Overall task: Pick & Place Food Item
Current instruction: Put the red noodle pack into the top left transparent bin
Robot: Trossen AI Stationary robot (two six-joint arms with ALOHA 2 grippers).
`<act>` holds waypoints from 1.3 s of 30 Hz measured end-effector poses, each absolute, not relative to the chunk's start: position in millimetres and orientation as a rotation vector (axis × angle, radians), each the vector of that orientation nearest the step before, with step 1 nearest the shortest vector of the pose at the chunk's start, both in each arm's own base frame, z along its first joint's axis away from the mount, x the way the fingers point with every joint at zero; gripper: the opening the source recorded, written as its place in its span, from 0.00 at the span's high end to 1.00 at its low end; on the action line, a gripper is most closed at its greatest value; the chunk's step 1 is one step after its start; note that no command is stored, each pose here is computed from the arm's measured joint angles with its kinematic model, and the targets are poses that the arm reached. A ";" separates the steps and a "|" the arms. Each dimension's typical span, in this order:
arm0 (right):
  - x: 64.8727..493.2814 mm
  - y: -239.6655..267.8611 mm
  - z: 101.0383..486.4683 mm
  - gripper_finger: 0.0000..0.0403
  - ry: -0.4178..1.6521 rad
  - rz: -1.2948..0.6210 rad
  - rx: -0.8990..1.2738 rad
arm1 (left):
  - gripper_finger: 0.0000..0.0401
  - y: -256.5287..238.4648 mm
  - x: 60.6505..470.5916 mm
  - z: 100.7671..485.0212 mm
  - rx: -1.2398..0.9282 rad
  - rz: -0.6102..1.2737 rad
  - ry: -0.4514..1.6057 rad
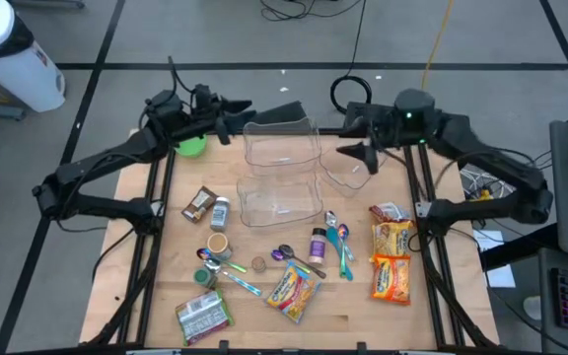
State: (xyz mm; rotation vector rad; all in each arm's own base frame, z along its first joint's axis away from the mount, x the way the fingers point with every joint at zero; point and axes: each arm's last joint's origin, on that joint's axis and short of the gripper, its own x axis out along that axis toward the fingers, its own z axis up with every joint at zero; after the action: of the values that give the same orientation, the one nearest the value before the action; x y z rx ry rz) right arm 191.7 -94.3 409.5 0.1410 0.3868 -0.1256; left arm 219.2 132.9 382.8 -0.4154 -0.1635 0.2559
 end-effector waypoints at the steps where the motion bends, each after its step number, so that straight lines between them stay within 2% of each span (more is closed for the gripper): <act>1: 187.4 -88.5 417.1 0.47 0.437 -0.143 0.114 | 0.29 132.8 219.8 382.3 -0.422 0.243 -0.159; 8: 167.5 -47.8 434.2 0.46 0.727 -0.268 -0.061 | 0.29 132.4 221.8 380.6 -0.424 0.209 -0.142; 19: 170.6 -16.4 393.8 0.46 1.028 -0.314 -0.019 | 0.29 131.8 222.2 380.0 -0.426 0.207 -0.136; 31: 192.3 -18.2 328.9 0.44 1.092 -0.340 0.024 | 0.29 118.1 229.3 377.8 -0.455 0.106 -0.091; 39: 191.1 -18.2 320.1 0.35 1.128 -0.339 0.019 | 0.29 107.3 234.4 377.7 -0.459 0.053 -0.078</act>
State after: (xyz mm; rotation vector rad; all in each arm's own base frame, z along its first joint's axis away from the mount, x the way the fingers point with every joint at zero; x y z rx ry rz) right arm 191.1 -18.2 320.1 0.0194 1.1282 -0.3394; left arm 234.4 107.3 377.7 -0.4586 -0.0779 0.0529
